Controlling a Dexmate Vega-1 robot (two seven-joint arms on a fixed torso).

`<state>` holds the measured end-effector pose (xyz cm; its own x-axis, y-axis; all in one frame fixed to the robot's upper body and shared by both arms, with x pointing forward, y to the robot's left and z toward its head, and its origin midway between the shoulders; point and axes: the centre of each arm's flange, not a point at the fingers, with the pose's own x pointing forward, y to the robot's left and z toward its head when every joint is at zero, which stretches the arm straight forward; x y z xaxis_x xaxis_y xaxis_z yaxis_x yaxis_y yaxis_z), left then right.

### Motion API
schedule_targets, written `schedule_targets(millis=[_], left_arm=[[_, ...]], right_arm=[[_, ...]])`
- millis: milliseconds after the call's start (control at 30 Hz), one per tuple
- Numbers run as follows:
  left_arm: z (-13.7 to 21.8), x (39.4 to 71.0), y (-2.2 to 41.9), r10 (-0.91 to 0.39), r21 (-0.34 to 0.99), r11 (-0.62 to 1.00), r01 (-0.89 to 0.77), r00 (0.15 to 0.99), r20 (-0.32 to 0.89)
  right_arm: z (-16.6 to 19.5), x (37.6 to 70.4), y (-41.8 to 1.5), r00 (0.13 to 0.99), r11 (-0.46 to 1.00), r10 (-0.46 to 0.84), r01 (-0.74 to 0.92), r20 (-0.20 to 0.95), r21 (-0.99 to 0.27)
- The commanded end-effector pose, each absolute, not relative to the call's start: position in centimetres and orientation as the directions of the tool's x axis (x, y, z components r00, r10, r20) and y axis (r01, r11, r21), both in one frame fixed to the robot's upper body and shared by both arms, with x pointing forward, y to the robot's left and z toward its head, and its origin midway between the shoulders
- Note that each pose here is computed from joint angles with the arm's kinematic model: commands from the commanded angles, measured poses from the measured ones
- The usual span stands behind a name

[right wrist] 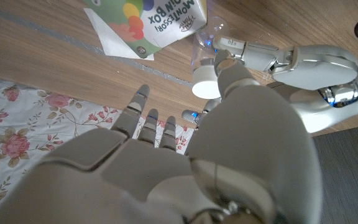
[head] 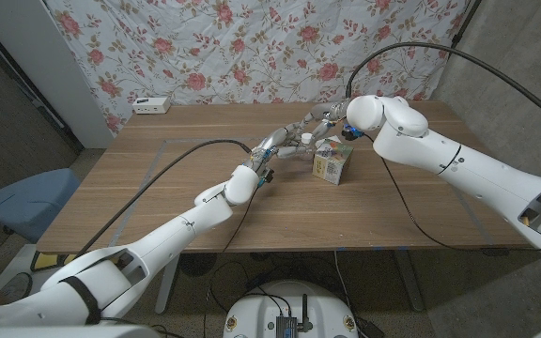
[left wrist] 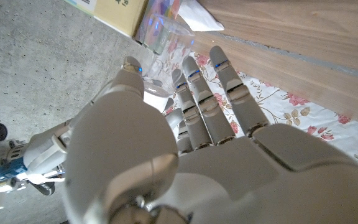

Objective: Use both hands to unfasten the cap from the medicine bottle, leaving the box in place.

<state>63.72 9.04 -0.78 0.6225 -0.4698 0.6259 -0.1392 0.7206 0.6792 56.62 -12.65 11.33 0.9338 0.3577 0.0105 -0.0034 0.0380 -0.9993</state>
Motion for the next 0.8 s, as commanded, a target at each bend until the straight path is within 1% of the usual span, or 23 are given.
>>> schedule_targets(millis=[33, 800], left_arm=[[-0.82, 63.78, 8.95, -0.467, 0.672, 0.726, -0.148, 0.610, 0.640], [-0.76, 64.07, 8.57, -0.479, 0.670, 0.729, -0.139, 0.595, 0.645]], right_arm=[[11.83, 56.61, -12.93, 0.935, 0.052, 0.354, -0.031, -0.011, -0.998], [12.45, 56.67, -13.70, 0.930, 0.091, 0.367, -0.062, -0.024, -0.994]])
